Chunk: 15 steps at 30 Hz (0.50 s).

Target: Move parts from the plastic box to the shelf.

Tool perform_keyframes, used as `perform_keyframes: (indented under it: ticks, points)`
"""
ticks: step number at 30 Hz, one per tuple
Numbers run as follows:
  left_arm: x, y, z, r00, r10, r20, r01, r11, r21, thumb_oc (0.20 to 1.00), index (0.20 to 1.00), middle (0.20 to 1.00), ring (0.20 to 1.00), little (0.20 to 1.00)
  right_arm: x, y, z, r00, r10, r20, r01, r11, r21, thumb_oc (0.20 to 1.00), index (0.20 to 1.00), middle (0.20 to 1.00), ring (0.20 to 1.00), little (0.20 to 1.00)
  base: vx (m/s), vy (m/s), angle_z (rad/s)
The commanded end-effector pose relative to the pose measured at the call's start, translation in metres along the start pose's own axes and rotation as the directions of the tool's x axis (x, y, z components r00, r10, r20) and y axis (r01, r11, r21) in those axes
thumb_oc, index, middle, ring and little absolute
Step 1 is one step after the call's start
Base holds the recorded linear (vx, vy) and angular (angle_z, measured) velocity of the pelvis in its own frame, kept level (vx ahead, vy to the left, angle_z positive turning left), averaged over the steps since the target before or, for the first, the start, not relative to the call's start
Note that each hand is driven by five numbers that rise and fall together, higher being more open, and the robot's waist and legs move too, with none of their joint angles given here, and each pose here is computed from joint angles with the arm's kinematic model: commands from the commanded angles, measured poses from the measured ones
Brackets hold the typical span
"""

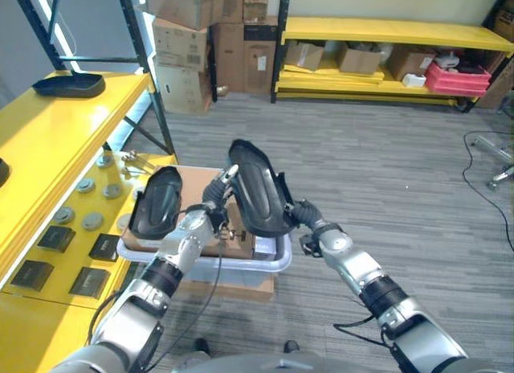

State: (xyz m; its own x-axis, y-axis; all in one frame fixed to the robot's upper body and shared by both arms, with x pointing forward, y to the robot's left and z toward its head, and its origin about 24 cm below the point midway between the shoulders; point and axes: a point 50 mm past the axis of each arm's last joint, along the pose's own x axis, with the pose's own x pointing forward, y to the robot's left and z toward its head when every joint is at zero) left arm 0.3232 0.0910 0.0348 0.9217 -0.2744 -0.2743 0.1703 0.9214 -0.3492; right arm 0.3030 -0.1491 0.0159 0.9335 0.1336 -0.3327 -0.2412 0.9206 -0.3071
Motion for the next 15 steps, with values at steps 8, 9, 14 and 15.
perform_keyframes:
  ticks: [8,9,14,15]
  points:
    - [0.011,-0.030,0.003,0.988,-0.127,-0.085,0.147,0.937,0.316,1.000,1.000,1.000,1.000,1.000,0.005,-0.014,0.046,0.982,-0.062,0.177,0.056,0.998,0.041,0.200,0.200,0.200,0.200,0.200,0.01,0.003,0.00]
    - [0.011,-0.030,0.001,0.989,-0.119,-0.093,0.143,0.934,0.329,1.000,1.000,1.000,1.000,1.000,0.005,-0.015,0.046,0.982,-0.063,0.176,0.056,0.998,0.042,0.200,0.200,0.200,0.200,0.200,0.00,0.000,0.00]
    - [0.010,-0.022,-0.006,0.990,-0.043,-0.136,0.091,0.922,0.376,1.000,1.000,1.000,1.000,1.000,0.006,-0.017,0.045,0.983,-0.068,0.169,0.064,0.997,0.034,0.200,0.200,0.200,0.200,0.200,0.00,0.000,0.00]
    - [0.010,-0.017,-0.008,0.990,-0.004,-0.144,0.060,0.920,0.386,1.000,1.000,1.000,1.000,1.000,0.006,-0.016,0.045,0.984,-0.068,0.165,0.063,0.997,0.038,0.200,0.200,0.200,0.200,0.200,0.00,0.000,0.00]
